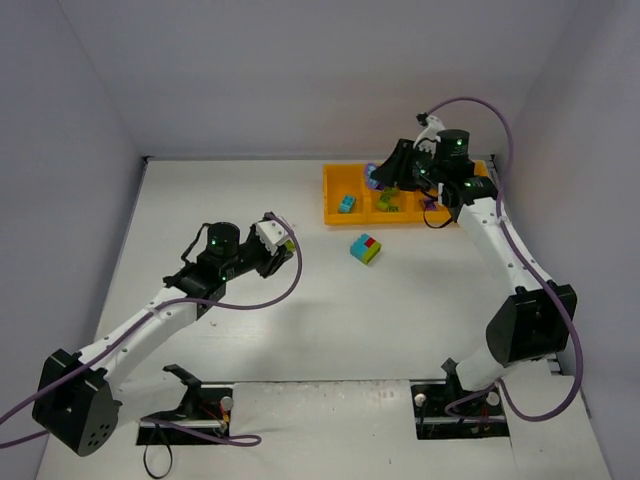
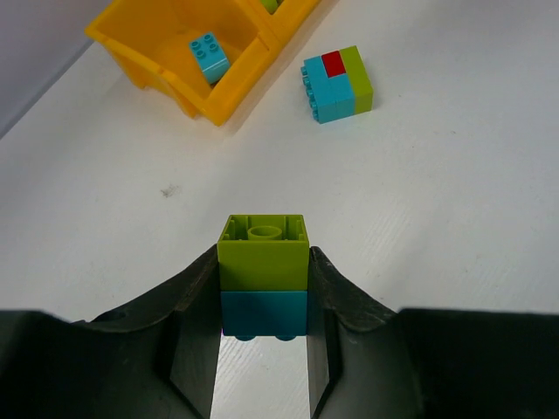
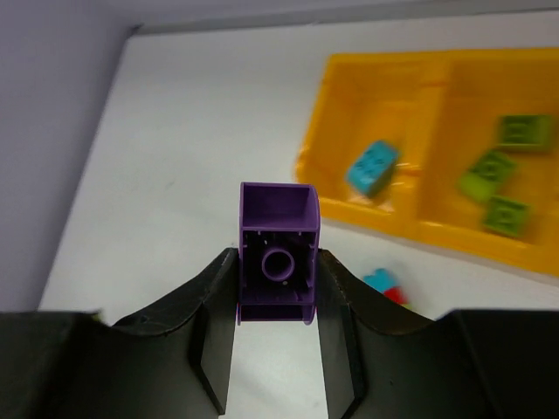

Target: Sort the legos into containers by color

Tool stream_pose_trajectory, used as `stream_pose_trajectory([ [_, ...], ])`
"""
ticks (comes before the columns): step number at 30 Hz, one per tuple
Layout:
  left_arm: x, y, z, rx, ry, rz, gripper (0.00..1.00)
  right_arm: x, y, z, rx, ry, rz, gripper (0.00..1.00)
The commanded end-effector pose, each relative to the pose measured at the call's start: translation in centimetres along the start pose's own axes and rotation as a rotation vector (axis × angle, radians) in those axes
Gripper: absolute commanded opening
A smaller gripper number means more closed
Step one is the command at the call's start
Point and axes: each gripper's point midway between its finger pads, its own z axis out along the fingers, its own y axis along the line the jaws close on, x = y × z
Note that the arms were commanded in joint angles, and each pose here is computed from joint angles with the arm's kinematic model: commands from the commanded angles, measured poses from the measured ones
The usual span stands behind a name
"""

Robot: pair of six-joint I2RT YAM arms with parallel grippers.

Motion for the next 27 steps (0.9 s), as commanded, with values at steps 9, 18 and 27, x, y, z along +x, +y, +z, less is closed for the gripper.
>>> stream_pose_trajectory([
  [9, -5.6, -0.2, -2.2, -0.007, -0.209, 0.024, 0.0, -7.1, -21.0, -2.3, 0.687, -0.309, 0.026, 0.0],
  [18, -6.6, -0.6, -2.4, 0.016, -0.247, 0.031, 0.0, -6.4, -26.7, 1.6, 0.719, -0.242, 0.03, 0.25],
  [27, -7.8, 0.3, -2.5, -0.012, -0.213, -0.023, 0.0, -8.8, -23.9, 2.5, 0.589, -0.279, 0.051, 0.73],
])
